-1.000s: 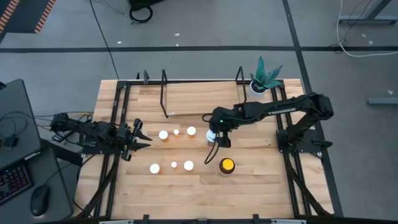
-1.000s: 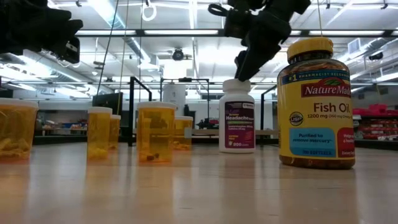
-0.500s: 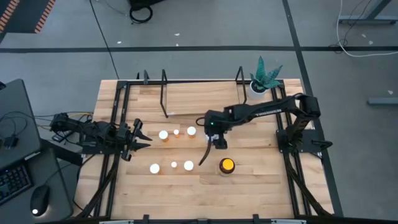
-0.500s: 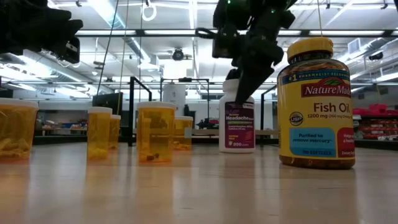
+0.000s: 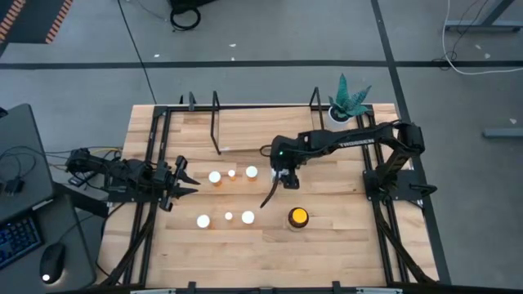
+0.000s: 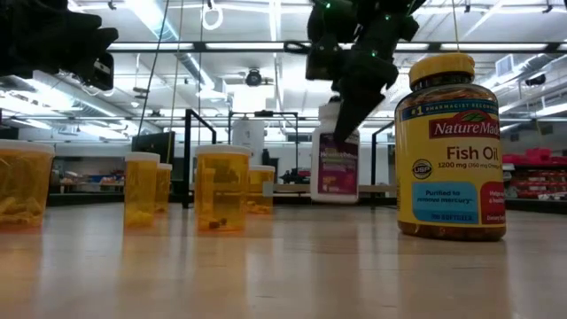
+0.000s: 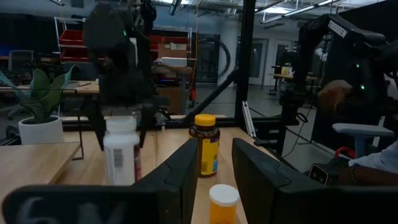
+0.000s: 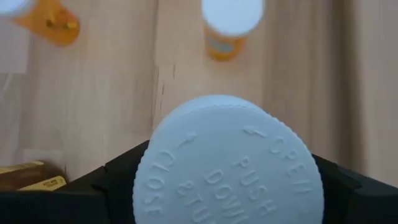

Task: Pick and place medicine bottles onto shelf by color
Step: Put the white bottle on the shelf

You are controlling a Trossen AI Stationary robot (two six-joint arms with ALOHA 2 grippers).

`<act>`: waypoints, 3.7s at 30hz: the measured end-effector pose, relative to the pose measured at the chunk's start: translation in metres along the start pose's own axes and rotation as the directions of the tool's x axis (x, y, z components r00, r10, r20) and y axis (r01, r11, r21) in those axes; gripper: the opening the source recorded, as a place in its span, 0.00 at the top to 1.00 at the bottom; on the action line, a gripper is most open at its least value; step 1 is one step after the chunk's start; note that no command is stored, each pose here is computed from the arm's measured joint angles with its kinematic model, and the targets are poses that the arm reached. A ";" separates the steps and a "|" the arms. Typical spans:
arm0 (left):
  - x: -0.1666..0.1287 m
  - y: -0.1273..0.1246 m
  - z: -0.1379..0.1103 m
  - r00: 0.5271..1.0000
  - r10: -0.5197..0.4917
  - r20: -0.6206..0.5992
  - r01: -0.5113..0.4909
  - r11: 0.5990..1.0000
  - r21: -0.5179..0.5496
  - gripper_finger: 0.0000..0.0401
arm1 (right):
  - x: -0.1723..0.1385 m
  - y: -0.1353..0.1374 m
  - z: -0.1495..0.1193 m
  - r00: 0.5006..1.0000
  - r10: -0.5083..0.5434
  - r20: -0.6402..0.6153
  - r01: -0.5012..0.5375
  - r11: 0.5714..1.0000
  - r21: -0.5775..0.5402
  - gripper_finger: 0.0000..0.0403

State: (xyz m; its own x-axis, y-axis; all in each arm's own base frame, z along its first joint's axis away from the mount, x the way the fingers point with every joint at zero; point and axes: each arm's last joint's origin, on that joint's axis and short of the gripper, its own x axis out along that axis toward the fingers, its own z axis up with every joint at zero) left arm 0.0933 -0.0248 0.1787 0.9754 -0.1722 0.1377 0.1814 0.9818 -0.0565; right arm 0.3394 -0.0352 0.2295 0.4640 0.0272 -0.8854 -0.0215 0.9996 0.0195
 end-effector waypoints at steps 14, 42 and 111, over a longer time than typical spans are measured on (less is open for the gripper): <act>0.000 0.000 0.000 1.000 0.000 -0.001 0.000 1.000 0.000 0.73 | -0.047 -0.067 -0.001 0.976 -0.217 0.032 0.210 0.967 0.145 0.21; 0.000 0.000 0.000 1.000 0.000 0.000 0.000 1.000 0.000 0.73 | -0.059 -0.221 -0.016 0.965 -0.248 -0.083 0.261 0.928 0.264 0.20; 0.000 0.000 0.000 1.000 0.000 0.000 0.000 1.000 0.000 0.73 | -0.106 -0.224 -0.028 0.957 -0.266 -0.115 0.288 0.918 0.272 0.10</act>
State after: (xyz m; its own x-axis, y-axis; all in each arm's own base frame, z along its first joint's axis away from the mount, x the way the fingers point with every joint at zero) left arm 0.0933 -0.0248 0.1787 0.9754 -0.1726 0.1372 0.1816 0.9817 -0.0567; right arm 0.2703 -0.2622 0.3056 0.3477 -0.2414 -0.9060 0.3551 0.9282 -0.1111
